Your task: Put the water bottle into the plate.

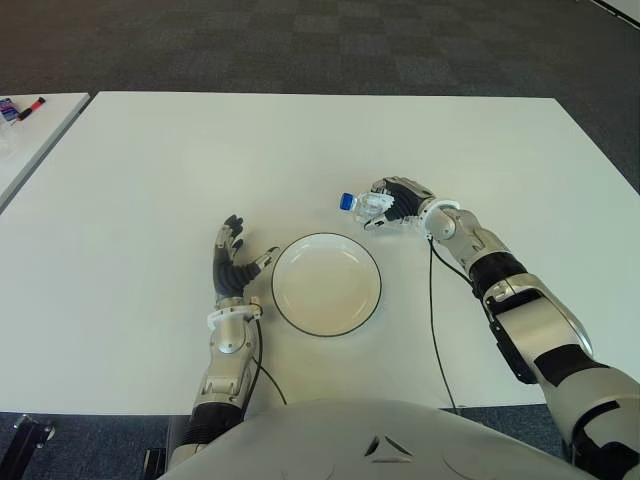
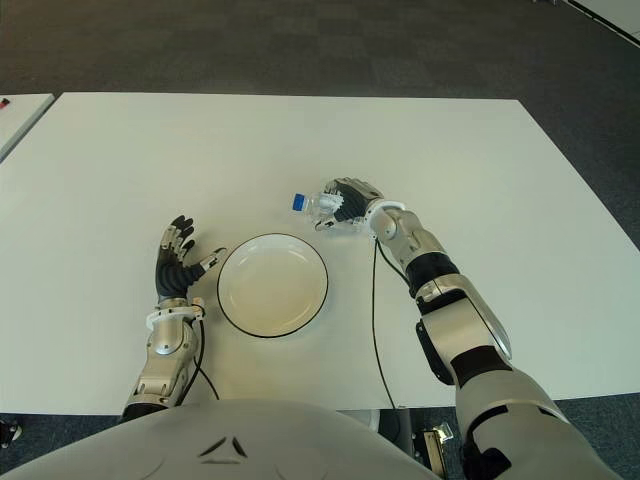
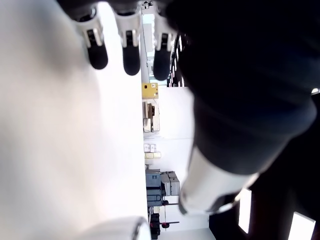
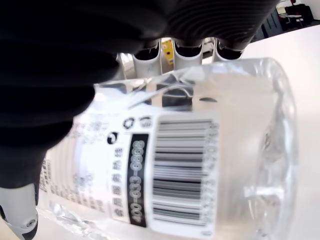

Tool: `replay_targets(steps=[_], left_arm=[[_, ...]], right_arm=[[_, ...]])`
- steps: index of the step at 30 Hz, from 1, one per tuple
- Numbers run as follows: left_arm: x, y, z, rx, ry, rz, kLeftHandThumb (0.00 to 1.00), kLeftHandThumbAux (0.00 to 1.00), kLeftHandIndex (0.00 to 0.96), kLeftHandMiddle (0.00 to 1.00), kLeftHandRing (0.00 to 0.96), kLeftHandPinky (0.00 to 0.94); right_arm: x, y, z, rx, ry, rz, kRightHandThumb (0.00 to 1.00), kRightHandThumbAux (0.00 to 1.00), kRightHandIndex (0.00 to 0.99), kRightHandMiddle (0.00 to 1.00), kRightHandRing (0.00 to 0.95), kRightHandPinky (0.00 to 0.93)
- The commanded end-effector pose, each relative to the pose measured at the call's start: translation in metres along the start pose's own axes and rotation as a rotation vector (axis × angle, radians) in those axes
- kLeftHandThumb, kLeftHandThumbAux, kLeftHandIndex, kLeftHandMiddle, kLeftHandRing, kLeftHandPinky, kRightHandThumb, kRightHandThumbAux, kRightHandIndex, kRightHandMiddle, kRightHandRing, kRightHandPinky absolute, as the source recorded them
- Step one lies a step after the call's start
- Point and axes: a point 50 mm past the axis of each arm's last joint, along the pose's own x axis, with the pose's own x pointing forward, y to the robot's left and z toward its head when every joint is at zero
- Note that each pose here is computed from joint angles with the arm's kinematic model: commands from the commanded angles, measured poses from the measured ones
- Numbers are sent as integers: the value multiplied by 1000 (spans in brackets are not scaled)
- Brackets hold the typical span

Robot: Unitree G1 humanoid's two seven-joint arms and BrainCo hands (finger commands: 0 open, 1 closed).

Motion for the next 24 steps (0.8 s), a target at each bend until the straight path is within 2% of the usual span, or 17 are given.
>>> replay_targets(steps=[1, 4, 12, 18, 20, 24], left_arm=[[-3, -9, -3, -22, 28, -5, 0, 958, 135, 158, 130, 142], [-3, -9, -3, -24, 28, -1, 0, 954, 140, 159, 131, 147], [-3, -10, -3, -38, 34, 7, 0, 955, 152, 168, 136, 147], [-3, -10, -4, -35, 41, 9, 0, 953, 156, 169, 133, 128], [-2, -10, -5, -31, 45, 8, 0, 951, 156, 168, 131, 126], [-1, -10, -5, -29, 47, 6, 0, 951, 157, 167, 129, 129]], right_arm=[[-6, -24, 9, -2, -83, -108, 956, 656, 390, 507, 526, 844], [-12, -33, 16, -14, -121, -151, 957, 655, 394, 509, 525, 846], [-23, -44, 28, -34, -176, -265, 958, 654, 398, 511, 524, 861], [-39, -66, 45, -55, -260, -369, 957, 654, 396, 510, 524, 858], [-49, -78, 56, -52, -299, -406, 956, 655, 395, 508, 525, 856], [-64, -89, 68, -54, -337, -462, 955, 655, 392, 506, 525, 854]])
